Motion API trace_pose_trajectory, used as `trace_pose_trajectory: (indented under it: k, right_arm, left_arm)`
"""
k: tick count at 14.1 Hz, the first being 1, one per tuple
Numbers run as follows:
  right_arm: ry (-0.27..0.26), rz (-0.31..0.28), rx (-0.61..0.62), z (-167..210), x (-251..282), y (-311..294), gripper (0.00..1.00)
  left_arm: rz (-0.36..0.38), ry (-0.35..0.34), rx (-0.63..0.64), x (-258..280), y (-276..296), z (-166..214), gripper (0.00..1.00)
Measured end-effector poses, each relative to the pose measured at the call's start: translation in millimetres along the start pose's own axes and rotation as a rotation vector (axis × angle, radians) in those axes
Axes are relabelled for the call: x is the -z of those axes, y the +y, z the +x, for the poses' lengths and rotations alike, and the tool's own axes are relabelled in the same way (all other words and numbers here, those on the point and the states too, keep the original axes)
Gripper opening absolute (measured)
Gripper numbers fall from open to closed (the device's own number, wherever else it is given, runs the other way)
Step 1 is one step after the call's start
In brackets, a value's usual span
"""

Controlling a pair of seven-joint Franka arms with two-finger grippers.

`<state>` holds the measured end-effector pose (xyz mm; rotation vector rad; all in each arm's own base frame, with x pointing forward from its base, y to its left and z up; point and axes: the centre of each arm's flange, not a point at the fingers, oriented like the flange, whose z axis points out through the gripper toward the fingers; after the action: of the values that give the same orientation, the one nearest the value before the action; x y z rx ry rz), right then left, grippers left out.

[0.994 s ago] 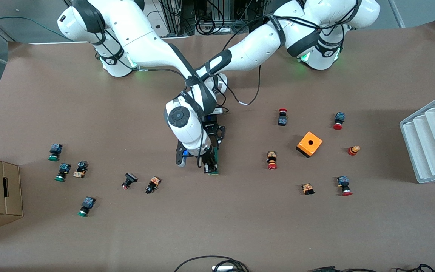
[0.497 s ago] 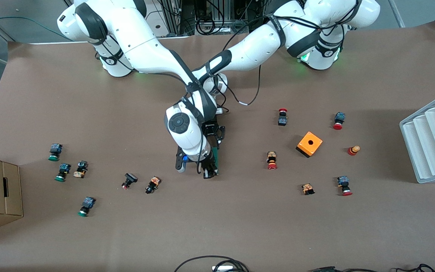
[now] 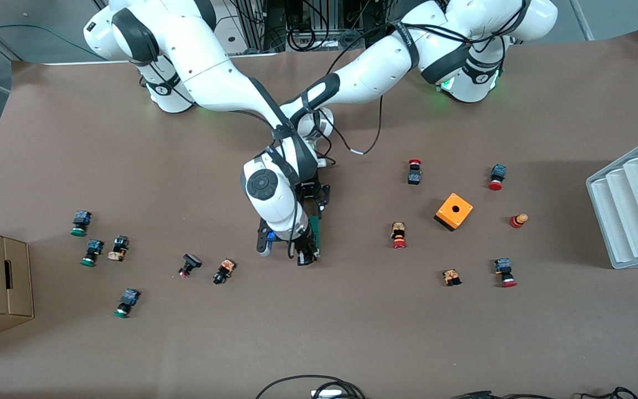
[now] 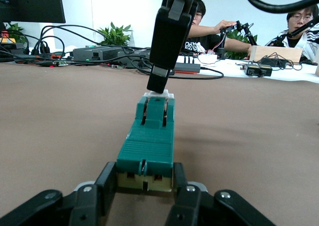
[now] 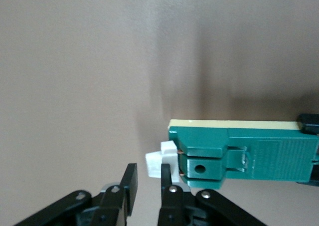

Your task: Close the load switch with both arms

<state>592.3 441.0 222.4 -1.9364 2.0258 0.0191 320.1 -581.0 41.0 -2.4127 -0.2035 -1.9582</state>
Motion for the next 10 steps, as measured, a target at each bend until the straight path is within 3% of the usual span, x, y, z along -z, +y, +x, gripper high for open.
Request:
trace_pose_trajectory:
  k: [4, 7, 8, 10]
  right_arm:
    - [-0.029, 0.001, -0.003, 7, 49, -39, 0.62]
    - [-0.055, -0.053, 0.146, 21, 120, -67, 0.92]
    - [-0.061, -0.082, 0.214, 32, 141, -73, 0.99]
    - [-0.08, -0.134, 0.36, 65, 181, -87, 1.0]
  left_arm:
    - [-0.001, -0.001, 0.0, 0, 0, 0, 0.54]
    - [-0.001, -0.002, 0.0, 0, 0, 0, 0.54]
    - [-0.001, -0.002, 0.001, 0, 1, 0, 0.55]
    - [-0.001, -0.009, 0.005, 0, 2, 1, 0.56]
